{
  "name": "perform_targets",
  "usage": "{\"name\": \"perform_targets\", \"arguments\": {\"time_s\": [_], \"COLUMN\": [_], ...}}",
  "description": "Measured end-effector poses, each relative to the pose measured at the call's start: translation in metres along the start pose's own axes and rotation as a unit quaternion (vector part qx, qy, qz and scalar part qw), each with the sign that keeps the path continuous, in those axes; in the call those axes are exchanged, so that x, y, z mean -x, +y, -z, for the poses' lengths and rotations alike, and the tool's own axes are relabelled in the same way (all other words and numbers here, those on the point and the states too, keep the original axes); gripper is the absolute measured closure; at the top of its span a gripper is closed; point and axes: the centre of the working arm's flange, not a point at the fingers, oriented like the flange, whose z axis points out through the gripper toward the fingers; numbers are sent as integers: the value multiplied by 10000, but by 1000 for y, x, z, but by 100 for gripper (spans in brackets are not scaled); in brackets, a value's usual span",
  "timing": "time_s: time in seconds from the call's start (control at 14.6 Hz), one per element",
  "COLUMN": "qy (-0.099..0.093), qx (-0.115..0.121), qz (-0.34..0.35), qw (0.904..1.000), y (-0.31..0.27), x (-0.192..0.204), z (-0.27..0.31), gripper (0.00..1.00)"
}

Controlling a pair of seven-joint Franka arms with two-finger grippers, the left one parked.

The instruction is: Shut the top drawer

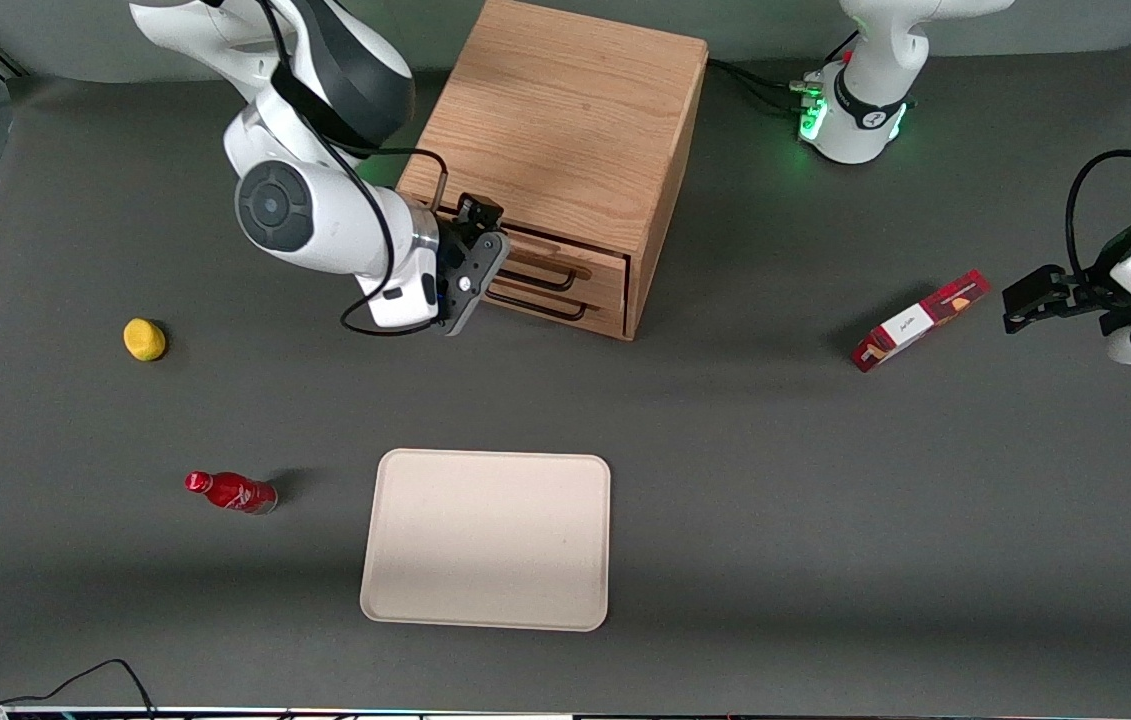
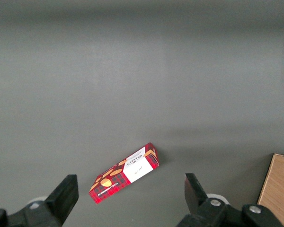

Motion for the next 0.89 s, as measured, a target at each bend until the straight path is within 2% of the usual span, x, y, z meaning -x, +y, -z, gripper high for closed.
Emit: {"name": "perform_targets", "arguments": {"time_s": [0.14,0.2,0.34,0.48,0.68,0.89], "qy": [178,247,288,399,557,830], "qx": [80,236,728,1093,1459,1632], "qz": [-154,-258,-446,-807,-1554,-2522], "qw": [9997,9991,9959,9899,9754,9502], "y": [0,3,3,-13,-36,1], "x": [0,4,16,29,61,126], "z": [43,68,110,140,182,244], "gripper": [0,0,0,0,0,0]}}
